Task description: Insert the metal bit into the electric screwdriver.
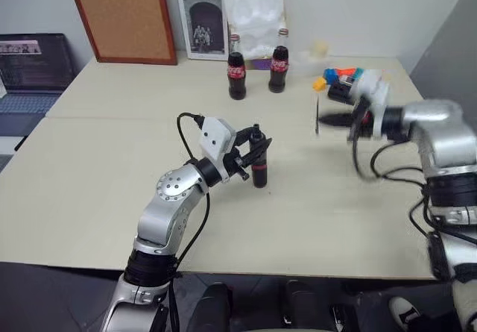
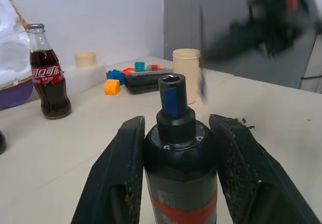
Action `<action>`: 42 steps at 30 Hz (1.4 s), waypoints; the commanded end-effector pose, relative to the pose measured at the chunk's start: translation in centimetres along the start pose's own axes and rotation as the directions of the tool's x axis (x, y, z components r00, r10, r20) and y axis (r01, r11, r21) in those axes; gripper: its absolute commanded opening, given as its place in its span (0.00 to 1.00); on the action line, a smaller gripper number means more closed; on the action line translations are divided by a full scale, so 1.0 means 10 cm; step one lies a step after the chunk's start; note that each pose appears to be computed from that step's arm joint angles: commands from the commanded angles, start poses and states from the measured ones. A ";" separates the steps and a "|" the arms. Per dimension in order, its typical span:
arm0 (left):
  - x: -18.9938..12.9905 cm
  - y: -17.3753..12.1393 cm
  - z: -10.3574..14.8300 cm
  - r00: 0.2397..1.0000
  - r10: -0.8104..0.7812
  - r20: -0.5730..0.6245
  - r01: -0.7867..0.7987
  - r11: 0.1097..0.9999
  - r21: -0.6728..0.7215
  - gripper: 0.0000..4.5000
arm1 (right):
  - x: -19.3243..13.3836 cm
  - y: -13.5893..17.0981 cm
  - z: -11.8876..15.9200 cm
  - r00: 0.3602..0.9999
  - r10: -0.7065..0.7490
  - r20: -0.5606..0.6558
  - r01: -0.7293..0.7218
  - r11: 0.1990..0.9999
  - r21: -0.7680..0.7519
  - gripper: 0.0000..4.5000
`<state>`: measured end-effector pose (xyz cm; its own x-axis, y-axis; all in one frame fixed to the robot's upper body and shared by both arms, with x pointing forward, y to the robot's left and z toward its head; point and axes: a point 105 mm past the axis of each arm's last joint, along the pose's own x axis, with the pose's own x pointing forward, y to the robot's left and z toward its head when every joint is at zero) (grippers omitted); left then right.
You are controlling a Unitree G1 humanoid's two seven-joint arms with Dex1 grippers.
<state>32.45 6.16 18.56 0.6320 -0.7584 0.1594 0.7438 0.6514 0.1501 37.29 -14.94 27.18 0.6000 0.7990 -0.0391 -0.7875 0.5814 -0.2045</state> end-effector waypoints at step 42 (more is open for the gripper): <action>-0.07 -0.05 0.15 0.998 -0.059 -0.003 0.059 0.998 0.035 0.38 | 0.29 1.14 0.56 0.876 0.407 0.261 -0.442 0.893 0.090 0.02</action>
<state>31.88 6.67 18.88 0.6222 -0.7724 0.1272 0.7547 0.6351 0.1646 29.54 -5.24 29.14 0.2243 0.9668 0.1221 -0.9742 0.2258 0.0018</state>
